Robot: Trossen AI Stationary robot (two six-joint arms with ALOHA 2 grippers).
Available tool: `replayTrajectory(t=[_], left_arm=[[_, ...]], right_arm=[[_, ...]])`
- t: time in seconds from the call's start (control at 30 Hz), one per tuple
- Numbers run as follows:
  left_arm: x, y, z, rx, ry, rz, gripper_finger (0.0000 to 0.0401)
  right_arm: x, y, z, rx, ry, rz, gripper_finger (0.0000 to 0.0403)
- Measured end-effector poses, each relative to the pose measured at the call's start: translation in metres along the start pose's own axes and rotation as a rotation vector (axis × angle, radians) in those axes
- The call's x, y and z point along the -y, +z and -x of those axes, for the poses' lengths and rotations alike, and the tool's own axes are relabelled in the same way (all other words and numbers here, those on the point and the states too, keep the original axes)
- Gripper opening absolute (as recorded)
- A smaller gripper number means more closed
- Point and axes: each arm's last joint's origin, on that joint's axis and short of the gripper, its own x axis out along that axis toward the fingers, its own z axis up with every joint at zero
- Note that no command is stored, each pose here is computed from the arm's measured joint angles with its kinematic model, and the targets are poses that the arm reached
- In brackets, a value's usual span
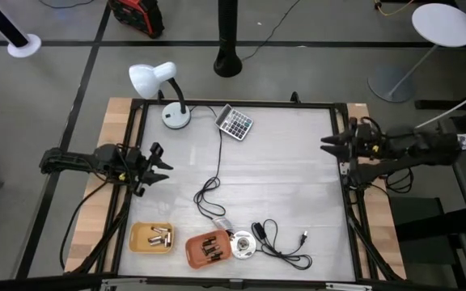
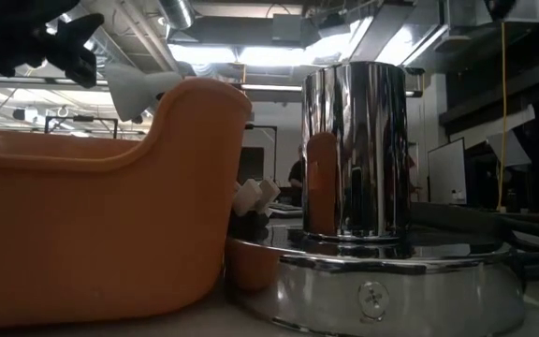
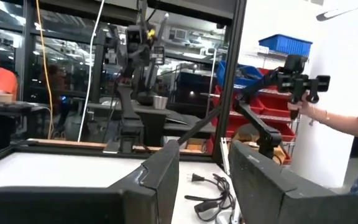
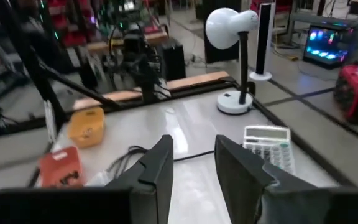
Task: Sort batteries
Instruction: Return to Home Position
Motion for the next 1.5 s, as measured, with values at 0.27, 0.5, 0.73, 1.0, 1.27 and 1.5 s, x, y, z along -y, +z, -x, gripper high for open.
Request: replayTrajectory(t=[0.27,0.5,0.73,1.0,1.27,1.5], left_arm=[[0.0,-0.003,0.0,-0.032,0.004,-0.042,0.013],[-0.001,-0.008,0.0,-0.085,0.012,-0.007,0.013],[-0.002,-0.012,0.001,-0.126,0.017,-0.013,0.013],[-0.003,-0.018,0.002,-0.186,0.024,-0.027,0.013],[-0.003,-0.022,0.002,-0.223,0.029,-0.024,0.013],[-0.003,-0.022,0.002,-0.224,0.029,-0.024,0.013]], right_arm=[[0.02,-0.063,0.014,0.112,0.032,-0.172,0.0115],[0.029,-0.094,0.02,0.166,0.047,-0.196,0.0115],[0.031,-0.112,0.009,0.083,-0.059,-0.163,0.0115],[0.032,-0.125,0.0,0.05,-0.117,-0.172,0.0115],[0.033,-0.148,-0.011,-0.02,-0.182,-0.337,0.0115],[0.034,-0.157,-0.011,-0.108,-0.183,-0.332,0.0115]])
